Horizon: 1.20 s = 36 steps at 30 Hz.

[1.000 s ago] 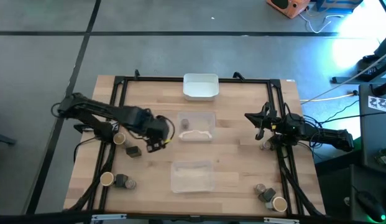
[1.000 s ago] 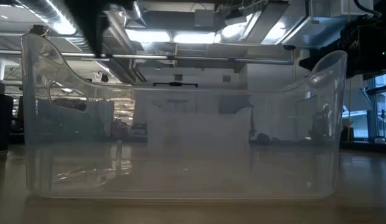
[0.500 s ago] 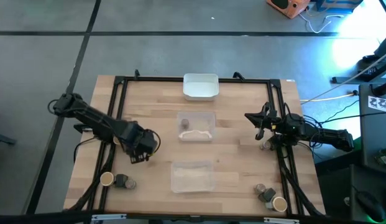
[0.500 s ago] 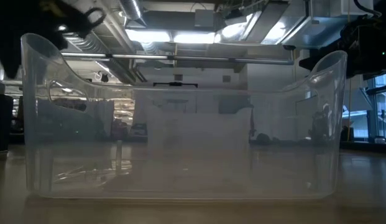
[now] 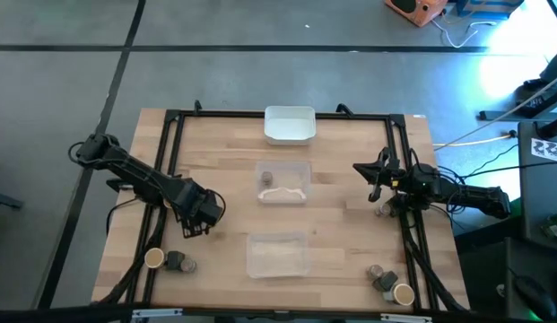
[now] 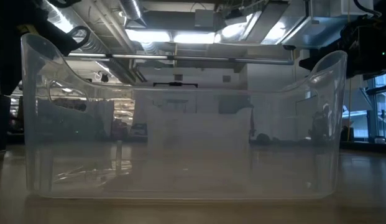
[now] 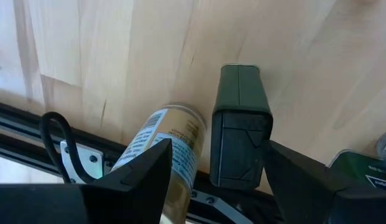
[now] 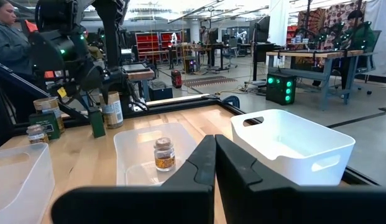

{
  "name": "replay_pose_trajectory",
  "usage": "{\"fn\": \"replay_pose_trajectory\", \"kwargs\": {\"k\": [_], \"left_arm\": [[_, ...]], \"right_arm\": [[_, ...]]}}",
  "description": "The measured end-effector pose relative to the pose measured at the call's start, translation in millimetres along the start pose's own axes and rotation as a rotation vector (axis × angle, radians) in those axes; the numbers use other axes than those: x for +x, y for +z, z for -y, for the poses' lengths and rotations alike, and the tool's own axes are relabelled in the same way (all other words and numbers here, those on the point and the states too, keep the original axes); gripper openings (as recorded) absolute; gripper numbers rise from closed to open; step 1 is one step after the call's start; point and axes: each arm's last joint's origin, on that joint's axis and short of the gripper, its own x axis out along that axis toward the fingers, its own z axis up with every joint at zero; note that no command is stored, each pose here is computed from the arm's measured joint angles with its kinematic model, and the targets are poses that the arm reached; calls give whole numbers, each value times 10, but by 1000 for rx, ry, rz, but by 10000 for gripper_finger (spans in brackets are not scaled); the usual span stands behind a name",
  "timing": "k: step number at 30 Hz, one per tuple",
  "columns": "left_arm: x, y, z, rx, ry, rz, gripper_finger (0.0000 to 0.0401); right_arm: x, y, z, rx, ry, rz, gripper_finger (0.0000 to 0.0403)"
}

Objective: Sort spices by type
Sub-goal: Put the top left black seasoning can into the white bin

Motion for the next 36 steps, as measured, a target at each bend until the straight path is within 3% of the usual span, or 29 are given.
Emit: {"fn": "replay_pose_trajectory", "kwargs": {"k": [16, 25, 36], "left_arm": [[31, 0, 13, -44, -26, -26, 235], [223, -9, 23, -51, -50, -32, 233], [222, 25, 57, -36, -99, -5, 138]], "right_arm": [[0, -1, 0, 0, -1, -1, 12], [0, -1, 0, -1, -1, -1, 12], [0, -1, 0, 0, -1, -1, 12]]}}
